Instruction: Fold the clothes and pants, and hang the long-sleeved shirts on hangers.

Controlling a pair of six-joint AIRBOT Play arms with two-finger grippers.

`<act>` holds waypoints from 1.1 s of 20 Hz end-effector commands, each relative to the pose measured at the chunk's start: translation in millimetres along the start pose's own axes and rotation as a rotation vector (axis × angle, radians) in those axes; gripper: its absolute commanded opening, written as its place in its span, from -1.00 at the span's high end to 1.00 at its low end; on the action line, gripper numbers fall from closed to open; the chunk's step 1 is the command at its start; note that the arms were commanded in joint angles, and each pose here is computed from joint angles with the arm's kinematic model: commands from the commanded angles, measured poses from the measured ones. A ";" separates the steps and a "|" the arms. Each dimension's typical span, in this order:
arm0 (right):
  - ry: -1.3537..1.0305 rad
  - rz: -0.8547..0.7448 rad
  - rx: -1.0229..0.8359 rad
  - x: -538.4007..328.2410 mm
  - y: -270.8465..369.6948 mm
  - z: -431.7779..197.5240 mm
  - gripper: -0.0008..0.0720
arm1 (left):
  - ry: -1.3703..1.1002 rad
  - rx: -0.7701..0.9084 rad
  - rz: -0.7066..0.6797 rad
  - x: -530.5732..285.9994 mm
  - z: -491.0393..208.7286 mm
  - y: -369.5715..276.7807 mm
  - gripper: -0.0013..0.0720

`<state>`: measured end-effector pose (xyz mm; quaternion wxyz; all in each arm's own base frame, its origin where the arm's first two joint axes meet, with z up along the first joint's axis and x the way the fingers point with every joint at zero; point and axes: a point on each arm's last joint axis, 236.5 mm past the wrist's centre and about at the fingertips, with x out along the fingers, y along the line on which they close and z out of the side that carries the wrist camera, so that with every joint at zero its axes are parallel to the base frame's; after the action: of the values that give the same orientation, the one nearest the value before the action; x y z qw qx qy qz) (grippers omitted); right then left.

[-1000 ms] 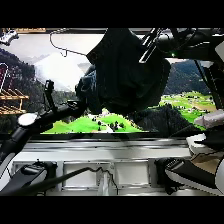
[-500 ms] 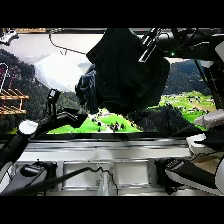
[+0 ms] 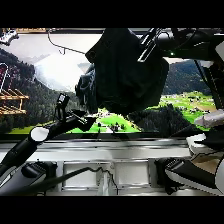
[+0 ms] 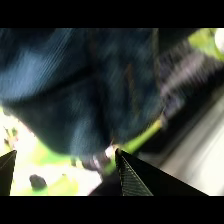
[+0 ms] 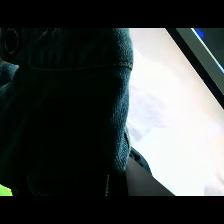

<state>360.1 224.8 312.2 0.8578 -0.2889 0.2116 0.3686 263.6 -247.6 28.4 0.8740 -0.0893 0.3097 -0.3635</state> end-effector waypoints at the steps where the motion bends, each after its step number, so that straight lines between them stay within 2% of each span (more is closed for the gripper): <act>1: -0.005 0.005 0.014 -0.5 1.3 1.3 0.84 | -0.186 0.027 0.159 -1.3 38.8 22.7 -0.93; 2: -0.005 0.005 0.014 -0.5 1.3 1.3 0.84 | -0.230 0.025 0.213 -4.0 48.3 35.0 -0.89; 3: -0.006 0.006 0.017 -0.5 1.4 1.4 0.84 | -0.257 0.021 0.246 -6.3 54.0 42.6 -0.46; 4: -0.005 0.006 0.017 -0.5 1.4 1.3 0.84 | -0.276 0.015 0.267 -8.7 58.3 47.9 0.25; 5: -0.005 0.005 0.017 -0.5 1.4 1.2 0.84 | -0.287 0.015 0.278 -10.1 60.8 50.1 0.75; 6: -0.005 0.006 0.017 -0.5 1.4 1.3 0.84 | -0.291 0.016 0.279 -10.5 62.0 50.3 0.89; 9: -0.004 0.006 0.017 -0.3 1.4 1.1 0.84 | -0.329 0.015 0.285 -18.6 72.0 49.6 0.89; 14: -0.035 0.055 0.033 -1.0 13.0 8.5 0.84 | -0.516 0.008 0.435 -55.3 131.9 84.4 0.90; 22: -0.048 0.070 0.032 -2.1 16.7 11.5 0.84 | -0.486 -0.090 0.421 -60.5 222.2 150.4 0.90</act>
<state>349.5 239.7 315.6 0.8548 -0.2583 0.2084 0.3989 424.7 -128.7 162.5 0.9774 -0.1360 0.1062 -0.1222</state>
